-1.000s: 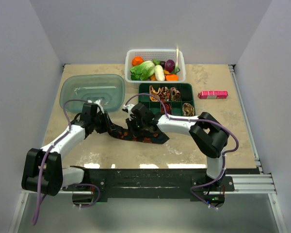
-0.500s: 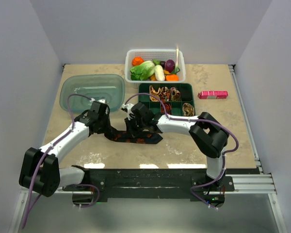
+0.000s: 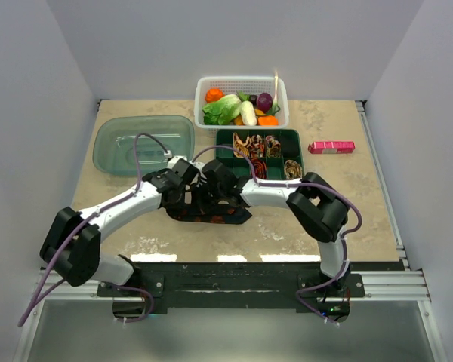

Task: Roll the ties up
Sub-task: Roll the tie at the center of the board.

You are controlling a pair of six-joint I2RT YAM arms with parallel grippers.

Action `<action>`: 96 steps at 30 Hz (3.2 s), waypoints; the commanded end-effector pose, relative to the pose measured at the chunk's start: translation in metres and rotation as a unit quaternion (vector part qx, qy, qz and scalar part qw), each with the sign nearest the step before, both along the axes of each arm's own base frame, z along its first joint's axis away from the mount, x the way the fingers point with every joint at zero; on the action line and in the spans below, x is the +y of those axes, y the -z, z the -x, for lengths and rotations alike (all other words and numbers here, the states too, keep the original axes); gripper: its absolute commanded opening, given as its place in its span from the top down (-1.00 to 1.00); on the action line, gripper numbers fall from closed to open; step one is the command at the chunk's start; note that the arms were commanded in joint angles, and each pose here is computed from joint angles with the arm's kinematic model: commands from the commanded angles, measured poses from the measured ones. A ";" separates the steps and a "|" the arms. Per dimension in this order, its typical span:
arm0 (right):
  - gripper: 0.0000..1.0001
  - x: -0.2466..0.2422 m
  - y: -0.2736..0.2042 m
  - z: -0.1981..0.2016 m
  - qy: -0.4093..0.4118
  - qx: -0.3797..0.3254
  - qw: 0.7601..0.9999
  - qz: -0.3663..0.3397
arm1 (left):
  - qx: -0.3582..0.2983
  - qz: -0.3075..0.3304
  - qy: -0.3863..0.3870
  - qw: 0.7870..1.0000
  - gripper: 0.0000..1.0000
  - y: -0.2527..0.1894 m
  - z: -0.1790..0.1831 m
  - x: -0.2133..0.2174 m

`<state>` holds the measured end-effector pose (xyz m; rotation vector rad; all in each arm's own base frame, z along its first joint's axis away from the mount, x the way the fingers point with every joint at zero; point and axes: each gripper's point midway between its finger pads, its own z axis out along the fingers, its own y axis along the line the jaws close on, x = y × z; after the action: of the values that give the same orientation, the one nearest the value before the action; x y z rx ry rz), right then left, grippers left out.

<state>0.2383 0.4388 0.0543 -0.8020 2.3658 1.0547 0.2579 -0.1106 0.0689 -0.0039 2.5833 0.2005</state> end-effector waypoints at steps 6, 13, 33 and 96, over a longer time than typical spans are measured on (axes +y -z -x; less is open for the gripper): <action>1.00 0.011 -0.022 -0.003 -0.001 -0.005 0.999 -0.036 | -0.033 -0.053 -0.021 0.998 1.00 -0.015 -0.010 0.002; 1.00 -0.004 -0.035 -0.010 0.019 -0.036 0.999 -0.022 | -0.032 -0.086 -0.026 0.995 1.00 -0.020 -0.009 0.008; 1.00 -0.097 -0.022 -0.054 0.121 -0.055 0.990 0.046 | -0.004 -0.179 -0.014 0.984 1.00 0.001 0.003 -0.002; 1.00 -0.004 -0.053 -0.030 0.009 -0.056 0.998 -0.027 | -0.154 0.419 0.041 0.894 -0.81 -0.063 -0.016 -0.035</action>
<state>0.2711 0.4165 0.0977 -0.7465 2.2812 0.9824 0.2757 -0.1386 0.1251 -0.2361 2.2164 -0.6512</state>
